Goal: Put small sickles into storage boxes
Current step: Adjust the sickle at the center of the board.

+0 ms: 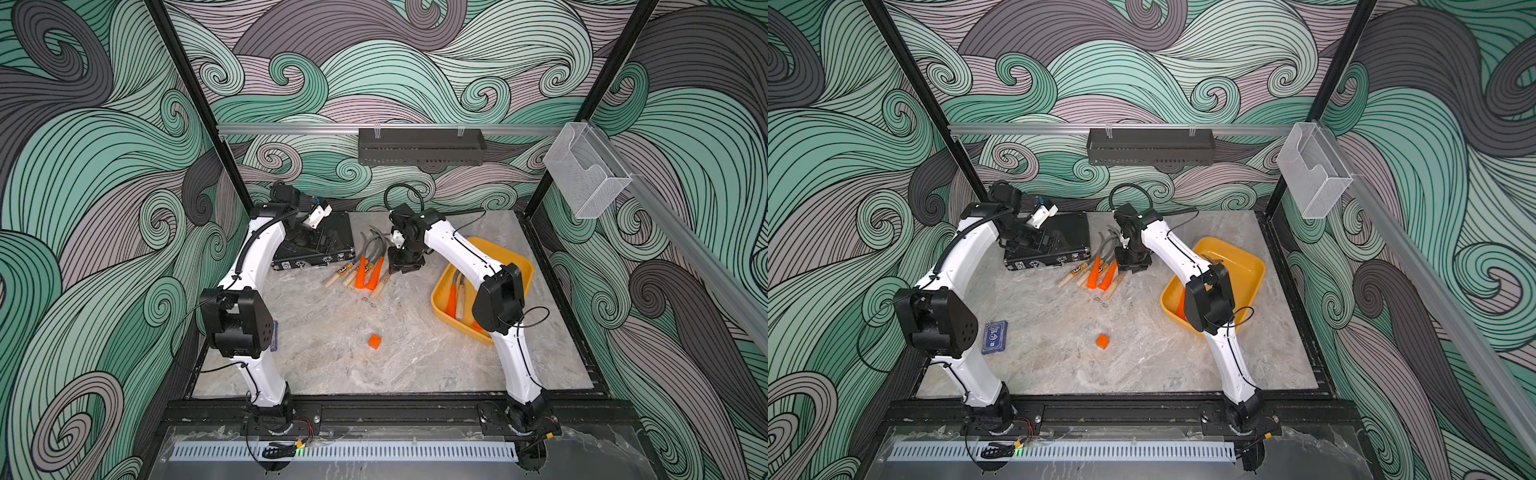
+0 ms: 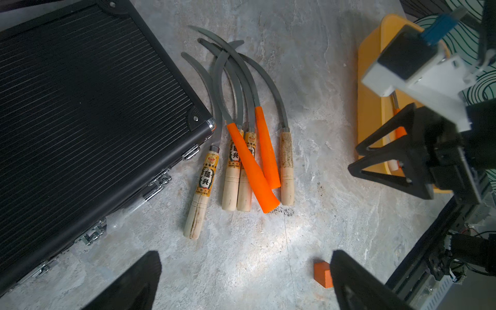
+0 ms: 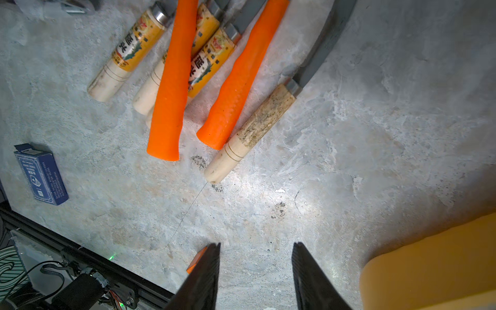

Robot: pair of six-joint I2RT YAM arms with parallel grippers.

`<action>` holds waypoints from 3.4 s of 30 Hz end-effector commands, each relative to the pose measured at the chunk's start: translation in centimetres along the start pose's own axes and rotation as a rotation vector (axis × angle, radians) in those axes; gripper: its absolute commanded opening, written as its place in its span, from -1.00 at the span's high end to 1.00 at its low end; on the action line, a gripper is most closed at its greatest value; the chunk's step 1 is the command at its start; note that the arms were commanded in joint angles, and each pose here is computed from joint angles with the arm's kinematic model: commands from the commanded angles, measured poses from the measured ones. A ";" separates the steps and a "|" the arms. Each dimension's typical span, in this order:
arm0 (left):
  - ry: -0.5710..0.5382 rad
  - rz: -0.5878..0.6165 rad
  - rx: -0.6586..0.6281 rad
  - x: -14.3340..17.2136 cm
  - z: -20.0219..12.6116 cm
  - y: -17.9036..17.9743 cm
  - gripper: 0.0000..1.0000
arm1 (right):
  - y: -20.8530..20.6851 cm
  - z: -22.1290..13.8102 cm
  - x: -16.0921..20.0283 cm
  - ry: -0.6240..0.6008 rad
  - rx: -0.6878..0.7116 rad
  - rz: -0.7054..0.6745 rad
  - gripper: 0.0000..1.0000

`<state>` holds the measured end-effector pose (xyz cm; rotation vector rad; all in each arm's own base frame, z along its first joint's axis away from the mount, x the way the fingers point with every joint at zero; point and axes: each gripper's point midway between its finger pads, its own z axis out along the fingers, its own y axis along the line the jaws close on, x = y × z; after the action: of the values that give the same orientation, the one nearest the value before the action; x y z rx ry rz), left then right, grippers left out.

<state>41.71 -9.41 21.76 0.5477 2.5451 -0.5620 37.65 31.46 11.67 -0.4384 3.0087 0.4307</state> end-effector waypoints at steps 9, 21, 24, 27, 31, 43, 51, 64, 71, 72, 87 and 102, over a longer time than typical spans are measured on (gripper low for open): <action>-0.060 0.046 -0.035 -1.8 -1.7 0.1 -0.97 | 2.9 2.9 0.5 0.006 0.002 -0.082 0.04; -0.066 0.034 -0.046 -1.9 -1.9 0.4 -0.97 | 3.1 5.4 0.5 0.019 0.060 -0.170 0.04; -0.065 0.038 -0.050 -1.9 -2.0 0.4 -0.97 | 3.2 5.7 0.4 0.015 0.080 -0.192 0.04; -0.065 0.035 -0.050 -1.9 -2.0 0.4 -0.97 | 3.8 5.7 0.3 0.001 0.093 -0.236 0.04; -0.063 0.026 -0.049 -1.8 -1.9 0.5 -0.97 | 4.1 6.1 0.3 0.002 0.097 -0.262 0.03; -0.034 -0.014 -0.030 -1.8 -1.8 1.4 -0.97 | 4.8 6.7 -0.3 -0.011 0.098 -0.310 0.04; -0.027 -0.018 -0.025 -1.8 -1.9 1.4 -0.97 | 5.1 7.3 -0.3 -0.004 0.075 -0.316 0.04; -0.012 -0.026 -0.021 -1.7 -1.7 1.4 -0.96 | 3.5 9.3 -0.2 0.022 0.125 -0.275 0.04; -0.004 -0.029 -0.022 -1.5 -1.7 1.3 -0.96 | 2.9 9.4 -0.5 0.011 0.164 -0.282 0.04; -0.004 -0.030 -0.024 -1.5 -1.8 1.4 -0.96 | 2.5 9.5 -0.5 0.015 0.180 -0.283 0.04; 0.002 -0.049 -0.012 -1.3 -1.2 1.5 -0.97 | -1.6 8.4 -0.8 0.021 0.377 -0.284 0.03; -0.009 -0.058 -0.006 -1.4 -1.1 1.4 -0.96 | -4.2 5.9 -0.9 0.022 0.444 -0.192 0.03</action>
<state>43.01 -7.72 22.69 0.4744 2.5670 -0.5378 39.45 31.04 4.04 -0.7554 2.8991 -0.2113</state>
